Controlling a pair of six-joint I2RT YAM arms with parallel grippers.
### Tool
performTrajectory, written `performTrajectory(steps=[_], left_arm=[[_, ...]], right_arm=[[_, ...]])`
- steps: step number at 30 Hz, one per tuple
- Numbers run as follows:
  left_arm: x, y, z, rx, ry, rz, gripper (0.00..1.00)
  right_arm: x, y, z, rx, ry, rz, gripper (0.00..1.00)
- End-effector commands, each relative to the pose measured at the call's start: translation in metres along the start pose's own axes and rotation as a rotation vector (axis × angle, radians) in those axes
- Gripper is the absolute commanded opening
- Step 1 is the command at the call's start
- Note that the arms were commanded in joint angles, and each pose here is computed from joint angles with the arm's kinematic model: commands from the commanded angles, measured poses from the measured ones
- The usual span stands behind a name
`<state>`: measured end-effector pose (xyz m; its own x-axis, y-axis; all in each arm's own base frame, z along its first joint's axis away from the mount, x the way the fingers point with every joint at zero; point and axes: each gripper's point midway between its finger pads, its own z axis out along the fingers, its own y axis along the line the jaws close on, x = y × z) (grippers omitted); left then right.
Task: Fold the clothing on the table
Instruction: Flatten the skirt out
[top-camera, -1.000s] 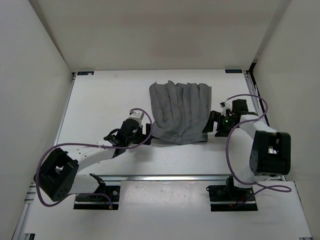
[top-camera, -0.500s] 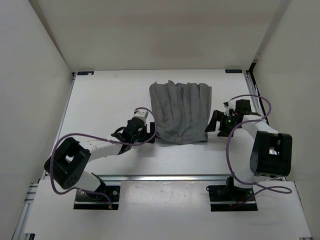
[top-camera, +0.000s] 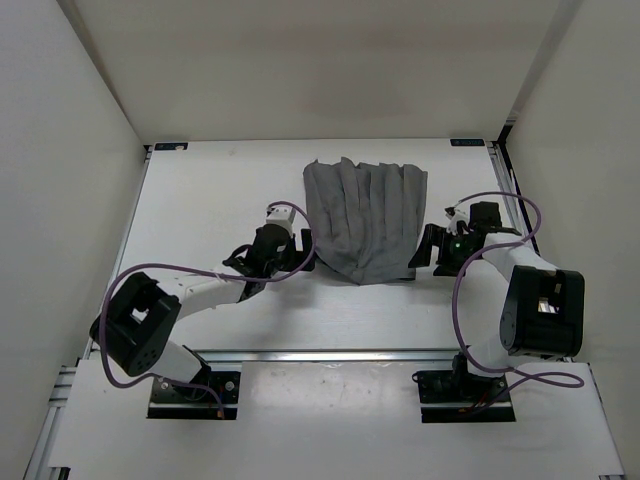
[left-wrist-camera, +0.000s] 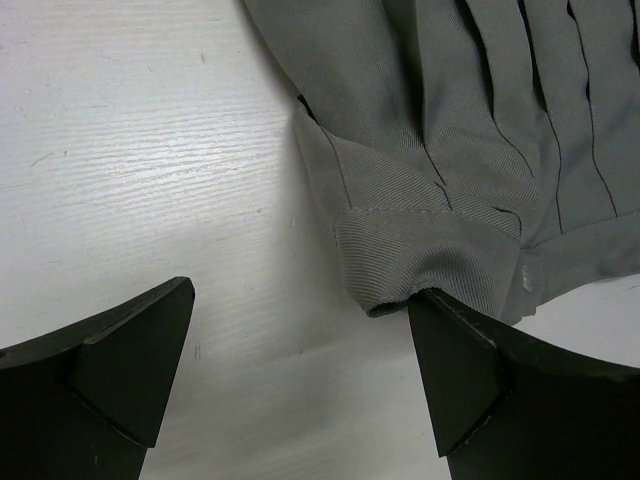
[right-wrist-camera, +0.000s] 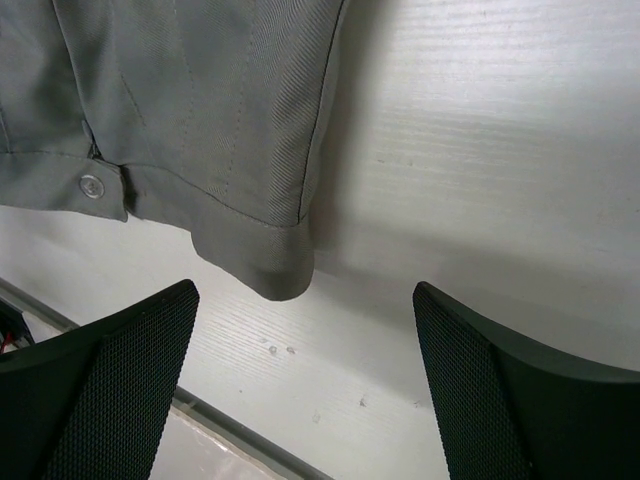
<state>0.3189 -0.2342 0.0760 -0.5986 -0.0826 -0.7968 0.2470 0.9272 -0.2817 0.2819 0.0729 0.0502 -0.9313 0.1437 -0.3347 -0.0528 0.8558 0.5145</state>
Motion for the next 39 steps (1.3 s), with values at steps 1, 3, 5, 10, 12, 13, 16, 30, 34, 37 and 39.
performTrajectory(steps=[1,3,5,10,12,13,16,30,34,37,39], left_arm=[[-0.029,-0.002,-0.007,0.01,-0.085,-0.049,0.99],[-0.029,0.003,-0.006,-0.005,-0.088,-0.048,0.99],[-0.031,0.005,-0.004,-0.008,-0.094,-0.054,0.99],[-0.031,0.008,0.0,-0.038,-0.089,-0.042,0.98],[-0.027,0.006,0.002,-0.041,-0.083,-0.036,0.98],[-0.032,0.006,0.001,-0.045,-0.093,-0.037,0.99],[-0.031,0.0,0.002,-0.043,-0.087,-0.017,0.99],[-0.028,-0.003,0.016,0.001,-0.039,-0.025,0.62],[-0.027,-0.007,0.016,0.016,-0.027,-0.014,0.6],[-0.027,-0.012,0.016,0.028,-0.022,-0.011,0.58],[-0.025,-0.014,0.016,0.037,-0.016,-0.007,0.56]], right_arm=[[-0.001,0.005,-0.006,-0.022,-0.02,-0.021,0.92],[0.0,0.005,-0.005,-0.023,-0.012,-0.017,0.93],[-0.003,0.005,-0.006,-0.014,-0.022,-0.02,0.93],[-0.005,0.008,-0.007,-0.019,-0.022,-0.029,0.92],[-0.001,0.01,-0.006,-0.02,-0.008,-0.03,0.93],[-0.001,0.008,-0.006,-0.01,-0.01,-0.029,0.93],[-0.001,0.01,-0.006,-0.012,-0.008,-0.03,0.93],[-0.004,0.015,-0.003,-0.029,-0.018,-0.027,0.89],[-0.004,0.014,0.004,-0.057,-0.006,0.0,0.88],[0.001,0.02,0.012,-0.081,0.019,-0.006,0.84],[0.002,0.03,0.017,-0.11,0.036,-0.022,0.81]])
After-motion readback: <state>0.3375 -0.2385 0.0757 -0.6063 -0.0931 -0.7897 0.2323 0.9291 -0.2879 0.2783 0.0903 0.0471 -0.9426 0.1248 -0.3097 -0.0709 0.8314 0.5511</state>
